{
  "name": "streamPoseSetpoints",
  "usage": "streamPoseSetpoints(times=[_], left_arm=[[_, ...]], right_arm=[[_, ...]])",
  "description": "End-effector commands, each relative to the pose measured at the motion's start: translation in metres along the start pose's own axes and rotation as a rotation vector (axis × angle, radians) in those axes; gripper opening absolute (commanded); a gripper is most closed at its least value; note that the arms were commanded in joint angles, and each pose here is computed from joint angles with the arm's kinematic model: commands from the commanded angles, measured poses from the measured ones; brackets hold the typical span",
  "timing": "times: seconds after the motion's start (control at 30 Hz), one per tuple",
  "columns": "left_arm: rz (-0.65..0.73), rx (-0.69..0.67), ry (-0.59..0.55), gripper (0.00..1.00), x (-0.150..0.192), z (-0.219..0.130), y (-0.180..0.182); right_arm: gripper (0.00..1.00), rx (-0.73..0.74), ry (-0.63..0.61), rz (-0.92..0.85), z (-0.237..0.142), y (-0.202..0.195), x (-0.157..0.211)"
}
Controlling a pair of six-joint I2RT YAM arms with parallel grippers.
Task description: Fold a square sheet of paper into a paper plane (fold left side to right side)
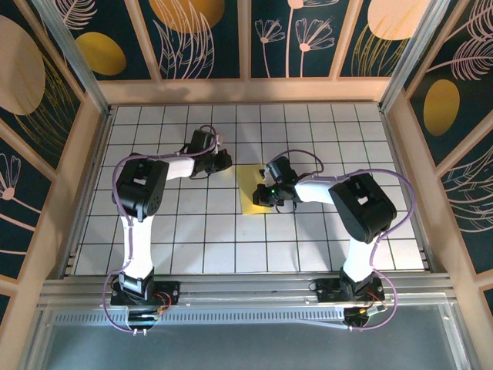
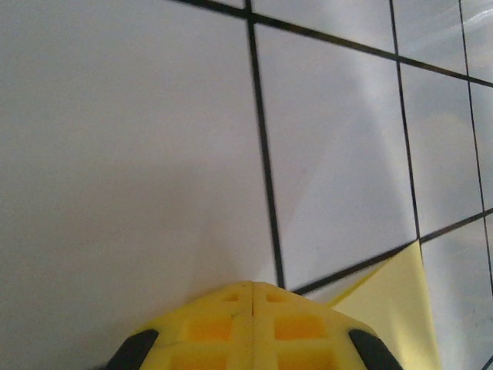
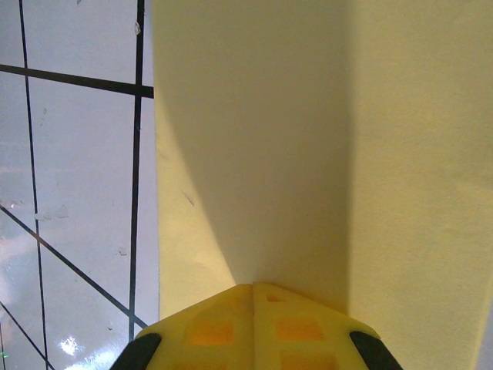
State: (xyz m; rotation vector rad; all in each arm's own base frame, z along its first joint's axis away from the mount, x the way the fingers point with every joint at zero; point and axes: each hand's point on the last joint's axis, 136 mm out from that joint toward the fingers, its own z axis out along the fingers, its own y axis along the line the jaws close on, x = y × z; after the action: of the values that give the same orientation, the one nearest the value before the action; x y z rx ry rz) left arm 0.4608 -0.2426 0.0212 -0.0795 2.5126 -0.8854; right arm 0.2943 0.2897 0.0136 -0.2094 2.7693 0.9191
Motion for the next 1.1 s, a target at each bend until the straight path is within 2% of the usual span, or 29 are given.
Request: streamPoseSetpoints(times=[0.0,0.17,0.33,0.83,1.07], left_arm=[[-0.005,0.04,-0.022,0.05,0.003,-0.029,-0.017],[-0.016,0.097,0.05,0.06,0.04,-0.042,-0.048],[-0.04,0.102,0.1,0.06,0.065,-0.035,-0.06],[-0.061,0.006,0.206,0.06,0.103,-0.008,-0.037],[-0.04,-0.071,0.226,0.05,0.11,-0.006,-0.021]], right_arm=[[0.0,0.209,0.142,0.116,0.006,-0.06,0.053],[0.0,0.168,0.101,0.12,0.005,-0.049,0.045],[0.0,0.15,0.08,0.121,0.006,-0.045,0.039],[0.0,0.113,0.076,0.099,0.007,-0.03,0.033],[0.16,-0.02,-0.006,0.08,-0.02,0.013,0.001]])
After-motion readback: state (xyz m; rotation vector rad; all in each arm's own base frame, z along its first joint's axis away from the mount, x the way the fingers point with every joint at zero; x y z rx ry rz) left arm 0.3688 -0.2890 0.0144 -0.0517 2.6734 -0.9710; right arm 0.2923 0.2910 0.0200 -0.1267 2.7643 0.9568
